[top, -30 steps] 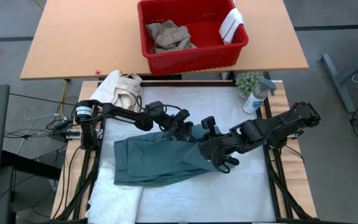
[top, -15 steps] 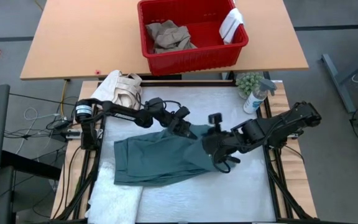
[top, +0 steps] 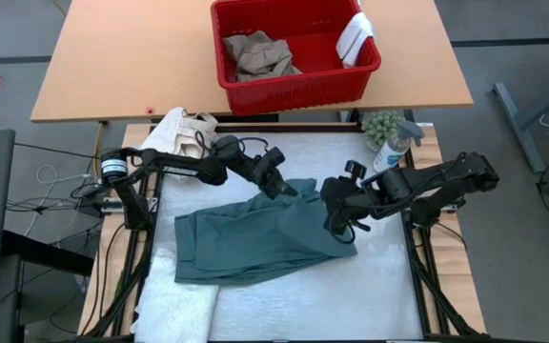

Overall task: Fold Laundry from Bin
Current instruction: Fold the blue pants

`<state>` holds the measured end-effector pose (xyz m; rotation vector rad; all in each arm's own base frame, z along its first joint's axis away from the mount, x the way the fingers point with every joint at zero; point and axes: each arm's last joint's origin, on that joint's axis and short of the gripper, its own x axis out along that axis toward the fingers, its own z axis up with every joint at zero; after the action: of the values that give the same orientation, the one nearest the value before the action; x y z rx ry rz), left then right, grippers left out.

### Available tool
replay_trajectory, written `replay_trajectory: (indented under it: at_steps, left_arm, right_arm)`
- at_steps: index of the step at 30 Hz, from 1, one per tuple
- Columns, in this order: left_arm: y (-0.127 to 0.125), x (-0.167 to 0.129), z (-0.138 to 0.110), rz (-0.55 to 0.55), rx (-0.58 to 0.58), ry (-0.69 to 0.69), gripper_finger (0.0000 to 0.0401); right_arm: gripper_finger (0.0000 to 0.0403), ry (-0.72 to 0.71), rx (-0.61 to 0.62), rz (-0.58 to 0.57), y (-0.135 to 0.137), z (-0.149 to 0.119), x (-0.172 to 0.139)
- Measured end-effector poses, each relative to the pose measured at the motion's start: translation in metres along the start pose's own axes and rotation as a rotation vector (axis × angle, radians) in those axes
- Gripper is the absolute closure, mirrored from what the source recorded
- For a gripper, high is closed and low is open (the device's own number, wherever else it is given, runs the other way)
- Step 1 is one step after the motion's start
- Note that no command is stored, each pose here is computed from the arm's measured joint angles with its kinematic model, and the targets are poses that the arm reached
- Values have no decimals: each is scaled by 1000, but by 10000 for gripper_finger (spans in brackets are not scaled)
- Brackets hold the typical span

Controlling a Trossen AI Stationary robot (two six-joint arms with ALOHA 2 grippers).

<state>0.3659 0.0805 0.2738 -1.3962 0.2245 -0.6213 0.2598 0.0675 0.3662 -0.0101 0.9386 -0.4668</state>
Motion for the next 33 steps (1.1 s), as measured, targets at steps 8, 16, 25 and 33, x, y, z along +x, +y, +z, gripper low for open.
replay_trajectory:
  at_steps: [8,16,25,33]
  left_arm:
    - [-21,-10,3,7,-37,-46,401]
    - [-61,-15,-13,8,-90,-5,401]
    - [-86,-39,-40,268,-36,-81,401]
    - [-79,-66,-69,660,-31,-147,401]
  right_arm:
    - [249,-11,94,14,17,-16,35]
    - [260,42,67,-21,20,-32,52]
    - [266,72,69,-52,17,-41,65]
    - [266,68,93,-17,18,-55,97]
